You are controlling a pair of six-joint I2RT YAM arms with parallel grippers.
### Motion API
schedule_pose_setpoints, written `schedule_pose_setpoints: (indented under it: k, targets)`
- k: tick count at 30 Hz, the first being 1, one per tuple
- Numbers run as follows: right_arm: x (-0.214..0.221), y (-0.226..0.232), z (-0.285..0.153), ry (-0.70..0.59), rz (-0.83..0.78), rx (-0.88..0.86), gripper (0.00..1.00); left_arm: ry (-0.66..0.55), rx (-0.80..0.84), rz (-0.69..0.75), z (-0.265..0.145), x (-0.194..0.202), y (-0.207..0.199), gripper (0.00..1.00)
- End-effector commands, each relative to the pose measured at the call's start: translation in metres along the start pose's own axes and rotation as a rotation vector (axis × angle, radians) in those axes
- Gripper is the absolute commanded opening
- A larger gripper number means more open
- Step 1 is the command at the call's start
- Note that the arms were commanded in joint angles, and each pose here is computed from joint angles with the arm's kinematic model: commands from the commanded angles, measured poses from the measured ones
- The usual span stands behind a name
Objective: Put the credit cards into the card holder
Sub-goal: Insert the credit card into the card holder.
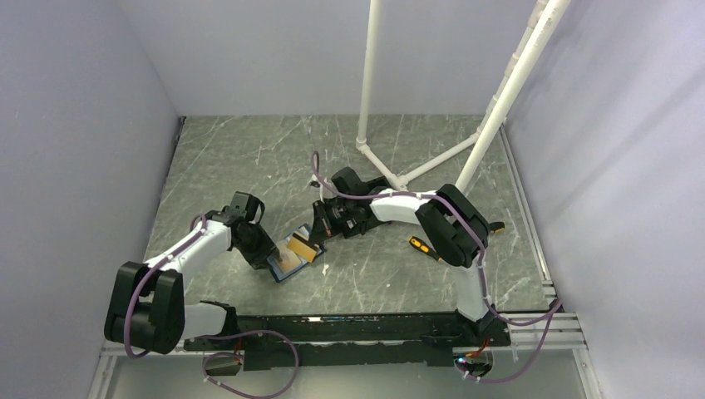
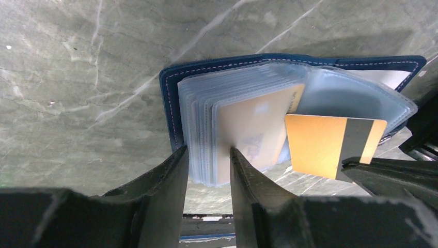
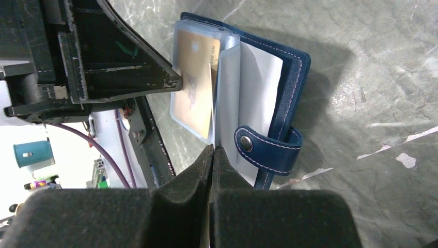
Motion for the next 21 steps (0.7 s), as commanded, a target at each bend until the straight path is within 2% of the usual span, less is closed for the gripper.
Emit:
schedule_pose_setpoints:
  k: [1,12,21]
  targets:
    - [-0.004,0.002,0.008,0.010,-0.041,-0.008,0.00,-0.020,-0.122,0.002,0.013,0.003,0.024,0.38]
    - [-0.005,-0.004,0.021,0.005,-0.026,-0.005,0.00,-0.017,-0.112,0.002,0.013,0.004,0.025,0.38]
    - [-0.008,-0.008,0.028,-0.068,-0.017,-0.011,0.00,-0.009,-0.103,0.003,0.014,0.005,0.024,0.37]
Point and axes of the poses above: each gripper's point midway between its finger pads, its own z axis out along the fingers, its own y axis along the line the jaws close on, x = y × z, the point moved 7 cm from there along -z, back along the fingers, and after that the axes turned 5 degrees about -z, right-handed, at the moved point
